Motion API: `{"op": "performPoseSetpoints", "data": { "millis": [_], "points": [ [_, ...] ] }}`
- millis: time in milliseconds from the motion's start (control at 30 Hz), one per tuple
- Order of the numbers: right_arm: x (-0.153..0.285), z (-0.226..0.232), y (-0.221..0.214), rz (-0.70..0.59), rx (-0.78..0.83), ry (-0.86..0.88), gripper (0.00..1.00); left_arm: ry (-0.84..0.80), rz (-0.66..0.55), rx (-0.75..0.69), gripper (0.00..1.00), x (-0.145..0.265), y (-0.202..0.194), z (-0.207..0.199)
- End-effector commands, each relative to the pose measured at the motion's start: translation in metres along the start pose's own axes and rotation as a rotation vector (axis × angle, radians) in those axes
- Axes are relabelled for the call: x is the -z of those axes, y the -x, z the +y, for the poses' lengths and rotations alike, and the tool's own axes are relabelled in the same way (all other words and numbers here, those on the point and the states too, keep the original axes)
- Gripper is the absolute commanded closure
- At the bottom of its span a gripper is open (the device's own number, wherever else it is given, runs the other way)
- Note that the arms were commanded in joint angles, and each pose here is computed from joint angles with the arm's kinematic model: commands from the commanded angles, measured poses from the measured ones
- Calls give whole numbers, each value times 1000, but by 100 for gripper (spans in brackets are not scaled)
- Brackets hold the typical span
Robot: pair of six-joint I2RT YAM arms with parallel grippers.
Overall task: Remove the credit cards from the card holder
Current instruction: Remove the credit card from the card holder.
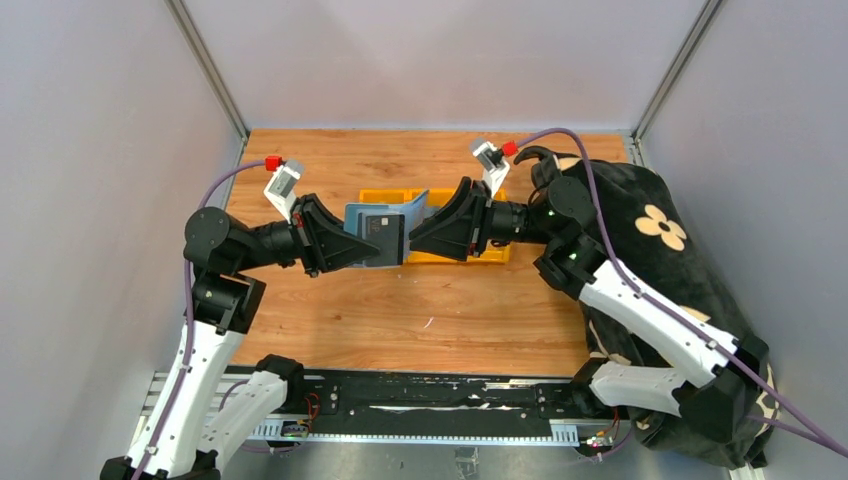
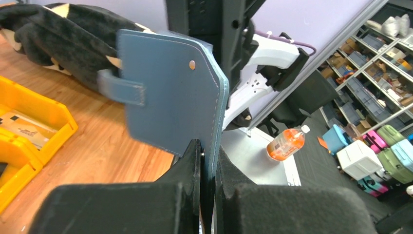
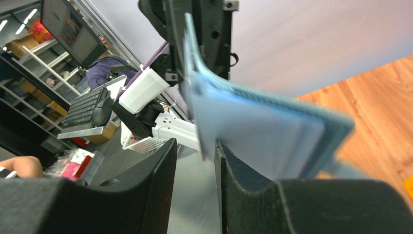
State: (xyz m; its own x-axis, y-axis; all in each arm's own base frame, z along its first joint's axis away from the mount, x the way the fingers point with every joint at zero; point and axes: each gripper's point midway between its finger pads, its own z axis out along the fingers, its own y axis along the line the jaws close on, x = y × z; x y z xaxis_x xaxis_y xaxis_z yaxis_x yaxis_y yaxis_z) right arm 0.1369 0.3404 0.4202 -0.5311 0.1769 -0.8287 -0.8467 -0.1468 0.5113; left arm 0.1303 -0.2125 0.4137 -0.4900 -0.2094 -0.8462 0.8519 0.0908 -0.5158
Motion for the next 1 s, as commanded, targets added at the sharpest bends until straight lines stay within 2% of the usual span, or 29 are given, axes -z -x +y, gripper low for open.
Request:
{"op": "performPoseSetpoints", "data": {
  "millis": [0,133,300,433,633,800,967],
  "points": [
    [13,28,13,27,108,-14,62,25,-1,-49,100,2,5,-2],
    [18,41,23,-9,137,-10,58,45,10,-51,100,2,1,3],
    [7,27,21,6,94,-9,55,36,7,-45,100,1,4,1],
    [-2,10,15,27,64,-20,46,28,8,-46,100,2,4,-2],
    [-8,1,11,33,29,-3,44,16,3,-49,100,2,5,-6],
    [-17,6,8,30,7,54,46,27,4,-41,99,1,4,0],
    [-25,7,3,24,-20,94,61,64,8,-33,99,1,1,10]
  ]
}}
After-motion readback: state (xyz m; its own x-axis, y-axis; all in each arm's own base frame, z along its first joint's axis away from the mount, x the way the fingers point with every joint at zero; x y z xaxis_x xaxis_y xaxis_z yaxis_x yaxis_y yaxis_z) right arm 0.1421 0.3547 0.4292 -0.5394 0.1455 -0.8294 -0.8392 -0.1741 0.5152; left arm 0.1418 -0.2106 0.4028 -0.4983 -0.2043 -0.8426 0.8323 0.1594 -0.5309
